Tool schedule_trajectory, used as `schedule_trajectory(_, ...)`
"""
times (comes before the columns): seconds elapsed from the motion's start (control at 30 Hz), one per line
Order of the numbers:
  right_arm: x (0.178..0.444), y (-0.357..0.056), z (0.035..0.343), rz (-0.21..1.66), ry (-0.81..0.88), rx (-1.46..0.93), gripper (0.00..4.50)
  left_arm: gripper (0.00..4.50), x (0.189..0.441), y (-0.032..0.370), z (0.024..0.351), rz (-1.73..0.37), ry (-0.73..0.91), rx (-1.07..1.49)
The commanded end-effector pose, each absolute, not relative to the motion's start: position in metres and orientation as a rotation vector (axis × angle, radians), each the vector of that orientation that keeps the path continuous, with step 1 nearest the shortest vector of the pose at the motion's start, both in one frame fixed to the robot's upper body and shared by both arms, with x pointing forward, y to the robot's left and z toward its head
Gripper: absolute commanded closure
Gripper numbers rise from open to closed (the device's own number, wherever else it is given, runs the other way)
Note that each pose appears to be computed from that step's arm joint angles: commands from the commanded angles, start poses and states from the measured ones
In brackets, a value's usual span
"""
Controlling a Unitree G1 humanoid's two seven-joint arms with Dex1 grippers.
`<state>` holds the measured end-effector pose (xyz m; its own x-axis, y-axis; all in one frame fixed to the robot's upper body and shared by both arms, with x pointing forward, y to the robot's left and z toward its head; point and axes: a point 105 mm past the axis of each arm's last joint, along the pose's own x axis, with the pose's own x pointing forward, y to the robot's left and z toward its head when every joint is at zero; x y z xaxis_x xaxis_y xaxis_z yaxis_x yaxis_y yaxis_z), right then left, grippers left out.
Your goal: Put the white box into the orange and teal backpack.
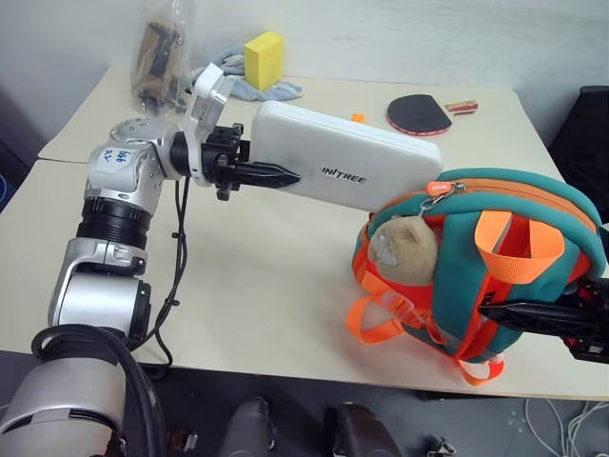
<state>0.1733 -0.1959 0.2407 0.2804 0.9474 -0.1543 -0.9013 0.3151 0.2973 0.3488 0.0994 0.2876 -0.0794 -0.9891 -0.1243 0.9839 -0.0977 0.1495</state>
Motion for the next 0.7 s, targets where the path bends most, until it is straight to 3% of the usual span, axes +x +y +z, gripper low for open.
schedule_trajectory(0.03, 0.175, -0.19, 0.242, 1.276, 0.305, 0.14, 4.5, 3.08, 0.336, 0.097, 0.294, -1.787, -0.023, 0.306)
schedule_trajectory(0.33, 0.179, -0.195, 0.244, 1.274, 0.341, 0.12, 4.5, 3.08, 0.331, 0.103, 0.317, -1.794, -0.029, 0.366)
schedule_trajectory(0.53, 0.18, -0.195, 0.244, 1.261, 0.331, 0.115, 4.5, 3.08, 0.331, 0.109, 0.332, -1.784, -0.054, 0.268)
schedule_trajectory(0.7, 0.181, -0.193, 0.243, 1.25, 0.324, 0.115, 4.5, 3.08, 0.328, 0.097, 0.294, -1.854, 0.05, 0.366)
